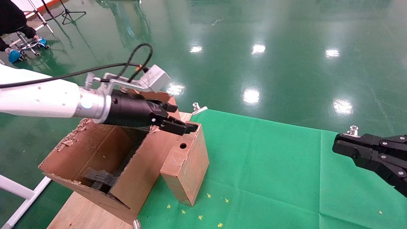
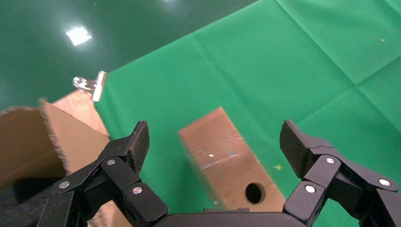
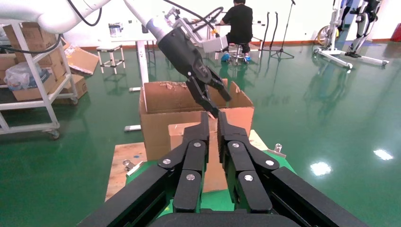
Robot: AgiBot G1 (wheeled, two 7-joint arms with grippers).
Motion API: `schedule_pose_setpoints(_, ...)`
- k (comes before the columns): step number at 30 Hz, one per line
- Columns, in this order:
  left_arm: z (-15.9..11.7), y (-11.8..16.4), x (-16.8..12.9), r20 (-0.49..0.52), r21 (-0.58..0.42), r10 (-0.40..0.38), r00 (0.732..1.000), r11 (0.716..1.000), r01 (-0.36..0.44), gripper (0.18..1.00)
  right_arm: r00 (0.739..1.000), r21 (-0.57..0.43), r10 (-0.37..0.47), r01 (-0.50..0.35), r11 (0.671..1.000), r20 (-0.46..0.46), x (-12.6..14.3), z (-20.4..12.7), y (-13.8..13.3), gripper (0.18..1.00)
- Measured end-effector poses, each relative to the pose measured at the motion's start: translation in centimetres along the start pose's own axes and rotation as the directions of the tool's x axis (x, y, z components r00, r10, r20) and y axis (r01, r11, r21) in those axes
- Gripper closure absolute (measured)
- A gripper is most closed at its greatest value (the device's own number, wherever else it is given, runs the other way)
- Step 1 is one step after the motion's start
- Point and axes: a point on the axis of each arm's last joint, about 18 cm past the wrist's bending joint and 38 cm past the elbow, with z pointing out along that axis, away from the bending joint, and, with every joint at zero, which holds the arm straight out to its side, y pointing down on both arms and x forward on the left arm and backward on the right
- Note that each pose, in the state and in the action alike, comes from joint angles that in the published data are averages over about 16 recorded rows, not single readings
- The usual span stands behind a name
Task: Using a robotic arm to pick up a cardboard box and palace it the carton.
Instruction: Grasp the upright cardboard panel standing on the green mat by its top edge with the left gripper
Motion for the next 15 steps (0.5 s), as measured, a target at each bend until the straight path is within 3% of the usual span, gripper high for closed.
schedule_pose_setpoints(15, 3.0, 1.8, 1.2, -0.004, -0.124, -0.044, 0.999, 0.991, 0.043, 0.183, 1.0, 0.0, 0.0, 0.0, 1.0, 0.0, 0.0, 0.0, 0.0, 0.985)
